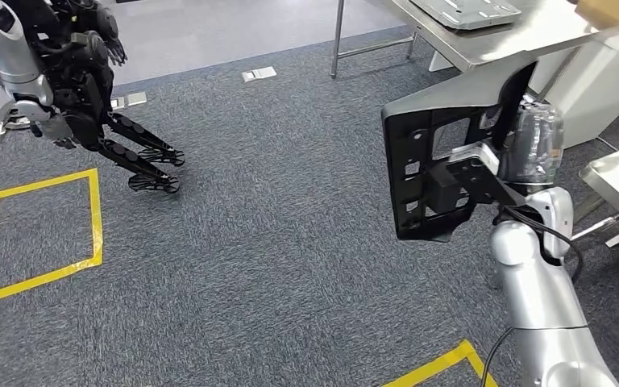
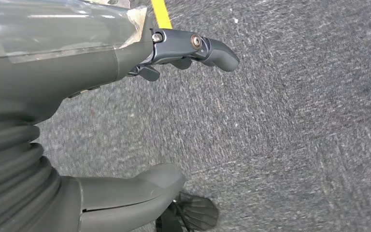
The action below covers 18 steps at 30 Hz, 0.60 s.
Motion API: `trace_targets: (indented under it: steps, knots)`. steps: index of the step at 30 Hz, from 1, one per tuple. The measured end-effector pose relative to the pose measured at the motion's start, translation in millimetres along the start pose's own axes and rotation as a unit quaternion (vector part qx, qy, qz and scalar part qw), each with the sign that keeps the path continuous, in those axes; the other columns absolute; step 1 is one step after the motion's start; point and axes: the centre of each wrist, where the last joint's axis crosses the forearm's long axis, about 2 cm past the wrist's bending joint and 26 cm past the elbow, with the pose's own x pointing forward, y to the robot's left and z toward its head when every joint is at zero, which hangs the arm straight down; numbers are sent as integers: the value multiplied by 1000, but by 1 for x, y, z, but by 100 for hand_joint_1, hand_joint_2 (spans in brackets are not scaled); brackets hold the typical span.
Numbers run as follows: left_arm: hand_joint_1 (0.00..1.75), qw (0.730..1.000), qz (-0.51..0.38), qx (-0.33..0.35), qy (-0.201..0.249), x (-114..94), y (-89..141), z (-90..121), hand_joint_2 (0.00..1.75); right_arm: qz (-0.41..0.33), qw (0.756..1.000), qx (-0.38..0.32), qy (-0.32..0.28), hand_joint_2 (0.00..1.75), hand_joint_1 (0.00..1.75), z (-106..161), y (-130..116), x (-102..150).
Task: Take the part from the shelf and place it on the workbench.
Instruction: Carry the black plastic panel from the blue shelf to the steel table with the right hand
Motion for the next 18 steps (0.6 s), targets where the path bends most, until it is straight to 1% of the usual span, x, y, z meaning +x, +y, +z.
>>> trace_targets:
  steps: [4, 13, 18]
  knots:
    - [0, 1000, 0, -4, -1, -1, 1, 0, 175, -1, 1000, 4, 5, 175, 175, 6, 1, -2]
    - [0, 1000, 16, -15, -5, -1, 3, -2, 175, 8, 1000, 4, 9, 175, 175, 9, -3, -8]
    - [0, 1000, 18, -17, 8, -3, 4, -1, 175, 24, 1000, 13, 12, 175, 175, 10, -3, -11]
